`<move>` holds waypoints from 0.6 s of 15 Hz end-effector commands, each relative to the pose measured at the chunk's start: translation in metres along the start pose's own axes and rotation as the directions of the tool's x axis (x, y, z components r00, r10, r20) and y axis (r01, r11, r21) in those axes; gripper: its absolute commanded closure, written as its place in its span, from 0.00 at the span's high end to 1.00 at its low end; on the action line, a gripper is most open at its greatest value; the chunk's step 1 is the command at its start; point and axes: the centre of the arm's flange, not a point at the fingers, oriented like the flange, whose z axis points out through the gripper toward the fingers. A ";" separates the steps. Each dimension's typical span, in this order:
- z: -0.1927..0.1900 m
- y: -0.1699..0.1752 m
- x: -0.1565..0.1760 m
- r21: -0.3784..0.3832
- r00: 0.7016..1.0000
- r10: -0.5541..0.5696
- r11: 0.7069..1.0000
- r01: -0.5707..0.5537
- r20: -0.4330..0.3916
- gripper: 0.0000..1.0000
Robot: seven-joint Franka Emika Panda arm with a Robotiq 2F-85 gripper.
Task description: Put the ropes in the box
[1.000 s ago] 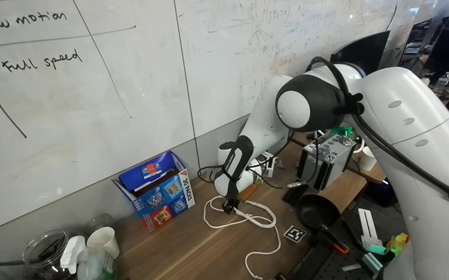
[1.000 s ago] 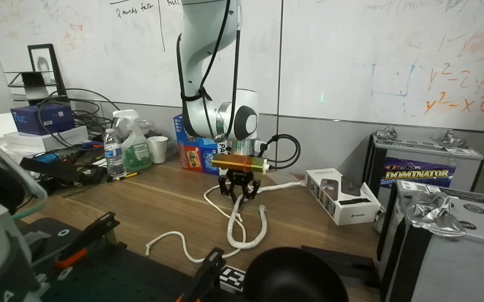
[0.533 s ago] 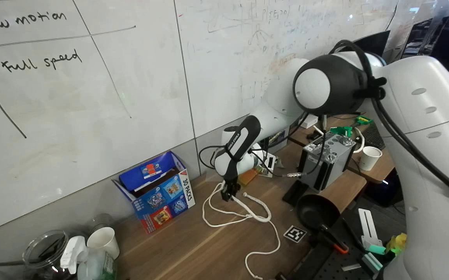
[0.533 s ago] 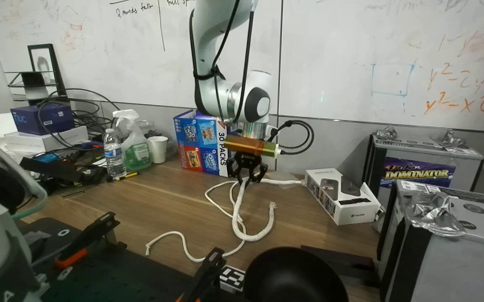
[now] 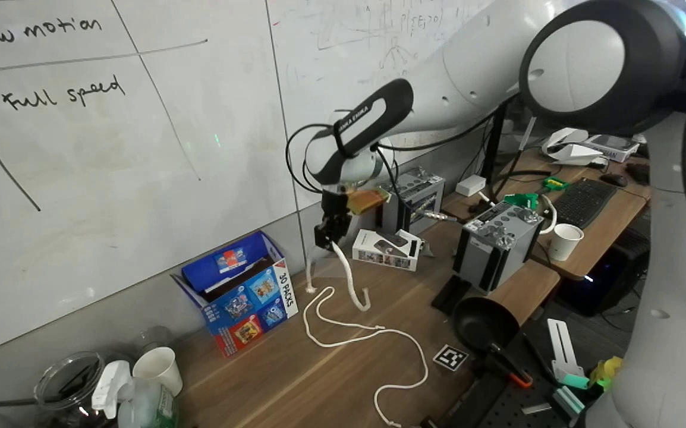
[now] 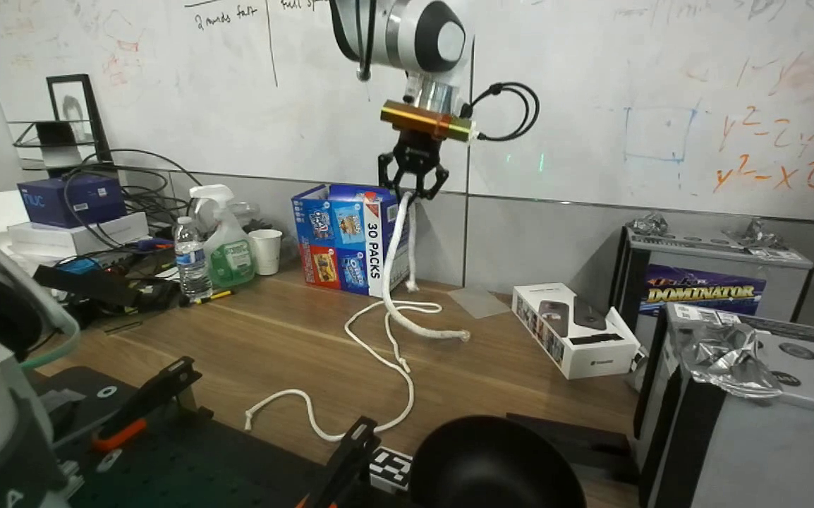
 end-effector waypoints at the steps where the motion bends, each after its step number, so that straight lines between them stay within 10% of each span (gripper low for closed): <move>1: -0.090 -0.037 0.027 0.023 0.998 0.005 1.000 -0.003 -0.063 0.05; 9: -0.264 -0.150 0.080 0.025 0.965 0.058 0.998 -0.053 -0.256 0.05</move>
